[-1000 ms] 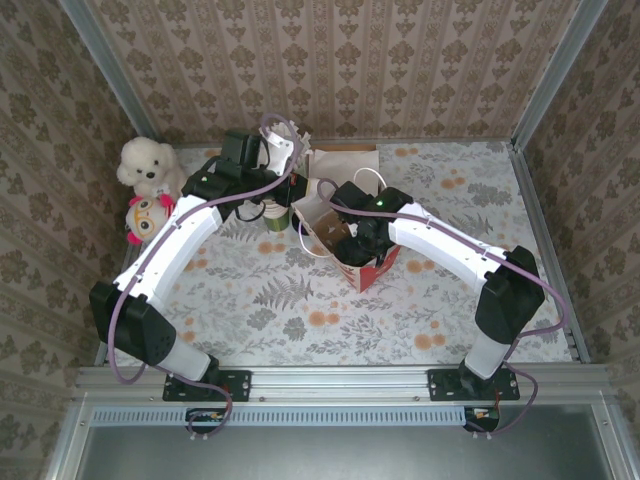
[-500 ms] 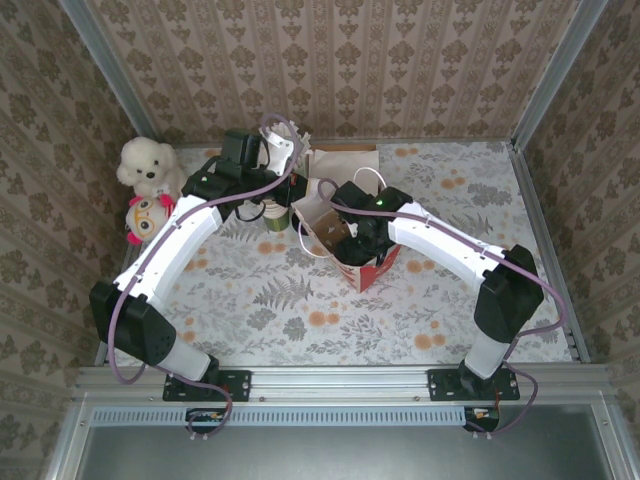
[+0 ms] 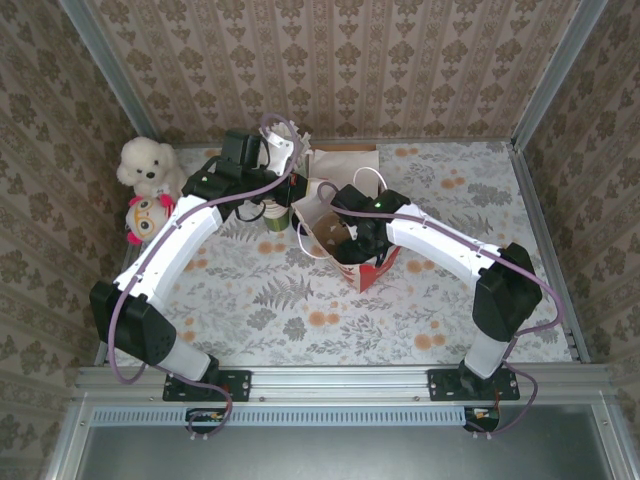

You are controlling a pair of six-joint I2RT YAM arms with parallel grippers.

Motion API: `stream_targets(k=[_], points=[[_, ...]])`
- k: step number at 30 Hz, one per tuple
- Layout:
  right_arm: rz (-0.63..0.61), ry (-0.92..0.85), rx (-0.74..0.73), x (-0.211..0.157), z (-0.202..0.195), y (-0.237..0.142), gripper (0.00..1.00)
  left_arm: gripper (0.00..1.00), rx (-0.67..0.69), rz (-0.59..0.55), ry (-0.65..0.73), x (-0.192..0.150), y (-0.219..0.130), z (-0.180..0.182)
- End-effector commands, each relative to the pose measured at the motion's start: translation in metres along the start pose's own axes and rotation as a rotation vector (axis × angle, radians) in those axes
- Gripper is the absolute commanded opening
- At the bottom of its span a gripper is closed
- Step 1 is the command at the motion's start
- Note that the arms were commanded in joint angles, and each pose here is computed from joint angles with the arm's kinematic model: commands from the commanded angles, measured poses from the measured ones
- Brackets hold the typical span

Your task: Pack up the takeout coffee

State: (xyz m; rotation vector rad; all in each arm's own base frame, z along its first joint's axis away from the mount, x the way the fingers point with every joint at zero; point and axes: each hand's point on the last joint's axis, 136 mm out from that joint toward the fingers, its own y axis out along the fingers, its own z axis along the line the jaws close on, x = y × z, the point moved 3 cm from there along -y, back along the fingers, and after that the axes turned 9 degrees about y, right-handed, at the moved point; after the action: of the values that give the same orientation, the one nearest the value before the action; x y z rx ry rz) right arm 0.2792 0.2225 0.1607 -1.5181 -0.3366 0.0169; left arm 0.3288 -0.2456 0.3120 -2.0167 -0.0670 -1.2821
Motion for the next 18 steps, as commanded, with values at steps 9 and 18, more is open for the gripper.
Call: stream_targets(k=[9, 18], points=[[0.084, -0.016, -0.033, -0.0151, -0.0052, 0.0233, 0.31, 0.0, 0.019, -0.05, 0.001, 0.0166, -0.005, 0.0036], [0.086, -0.017, -0.048, -0.0163, -0.0082, 0.0226, 0.31, 0.0, 0.019, -0.046, 0.0, 0.0159, -0.0048, 0.0034]])
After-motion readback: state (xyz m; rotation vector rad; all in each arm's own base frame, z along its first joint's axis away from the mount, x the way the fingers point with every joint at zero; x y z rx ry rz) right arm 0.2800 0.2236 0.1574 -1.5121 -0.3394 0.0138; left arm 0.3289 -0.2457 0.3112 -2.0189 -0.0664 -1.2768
